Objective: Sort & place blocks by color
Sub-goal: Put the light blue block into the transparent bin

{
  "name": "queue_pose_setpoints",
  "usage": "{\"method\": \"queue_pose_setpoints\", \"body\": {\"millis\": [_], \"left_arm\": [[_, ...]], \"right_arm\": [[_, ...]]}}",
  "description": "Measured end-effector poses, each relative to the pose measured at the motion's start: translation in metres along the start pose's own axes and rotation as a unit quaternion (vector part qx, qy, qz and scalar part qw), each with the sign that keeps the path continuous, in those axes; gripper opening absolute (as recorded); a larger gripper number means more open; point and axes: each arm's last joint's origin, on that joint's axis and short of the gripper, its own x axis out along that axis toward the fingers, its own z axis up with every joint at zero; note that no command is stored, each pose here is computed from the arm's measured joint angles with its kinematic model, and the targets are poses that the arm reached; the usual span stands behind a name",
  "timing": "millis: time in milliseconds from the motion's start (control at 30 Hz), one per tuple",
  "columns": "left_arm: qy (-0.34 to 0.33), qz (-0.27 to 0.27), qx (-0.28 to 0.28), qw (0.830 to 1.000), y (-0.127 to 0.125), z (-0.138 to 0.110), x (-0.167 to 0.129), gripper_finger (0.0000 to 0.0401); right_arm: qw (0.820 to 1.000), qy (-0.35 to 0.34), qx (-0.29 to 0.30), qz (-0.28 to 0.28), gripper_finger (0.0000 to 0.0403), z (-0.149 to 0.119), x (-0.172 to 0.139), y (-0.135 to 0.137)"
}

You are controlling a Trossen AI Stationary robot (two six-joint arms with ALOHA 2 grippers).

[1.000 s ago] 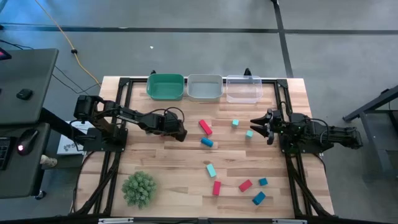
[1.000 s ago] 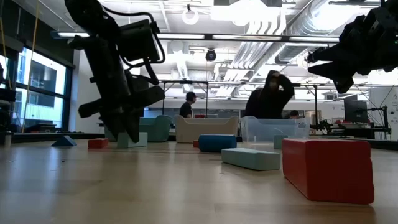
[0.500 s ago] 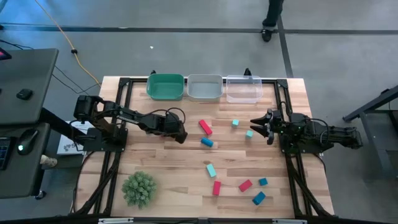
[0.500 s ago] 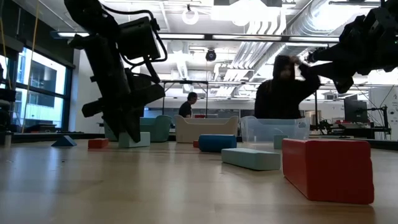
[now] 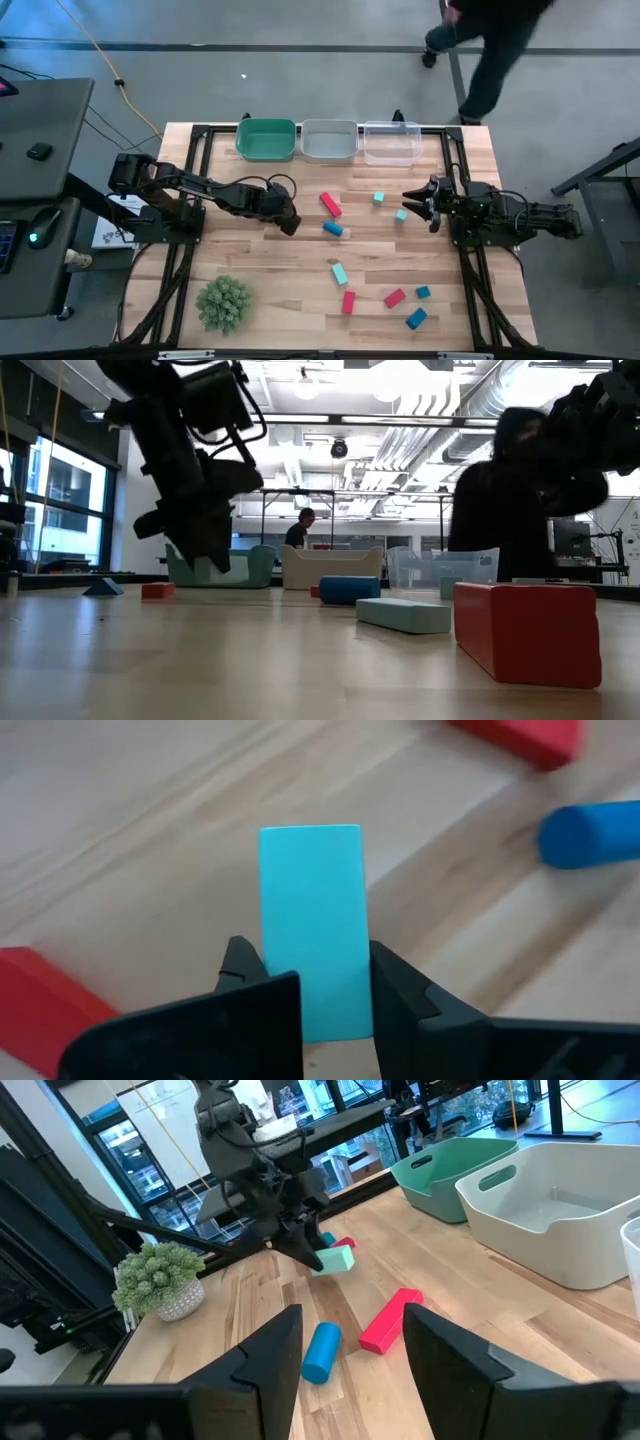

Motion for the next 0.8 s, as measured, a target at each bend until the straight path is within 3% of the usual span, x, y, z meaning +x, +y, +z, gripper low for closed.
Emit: {"method": "queue_pose_setpoints", "body": {"millis": [333,700,800], "left_arm": [[-0.04,-0.097,0.029,0.994,-0.018,0.001,-0.024,0.0028],[-0.12,-0.202,0.101,0.967,-0.041,0.002,-0.049,0.0028],[-0.132,-0.218,0.118,0.96,-0.046,0.001,-0.052,0.0028]], "right_arm": [[1.0,0.0,0.0,0.0,0.0165,0.0,0.0,0.0],[1.0,0.0,0.002,0.0,0.0165,0.0,0.0,0.0],[0.999,-0.002,0.048,0.001,0.0165,0.0,0.0,0.0]]}}
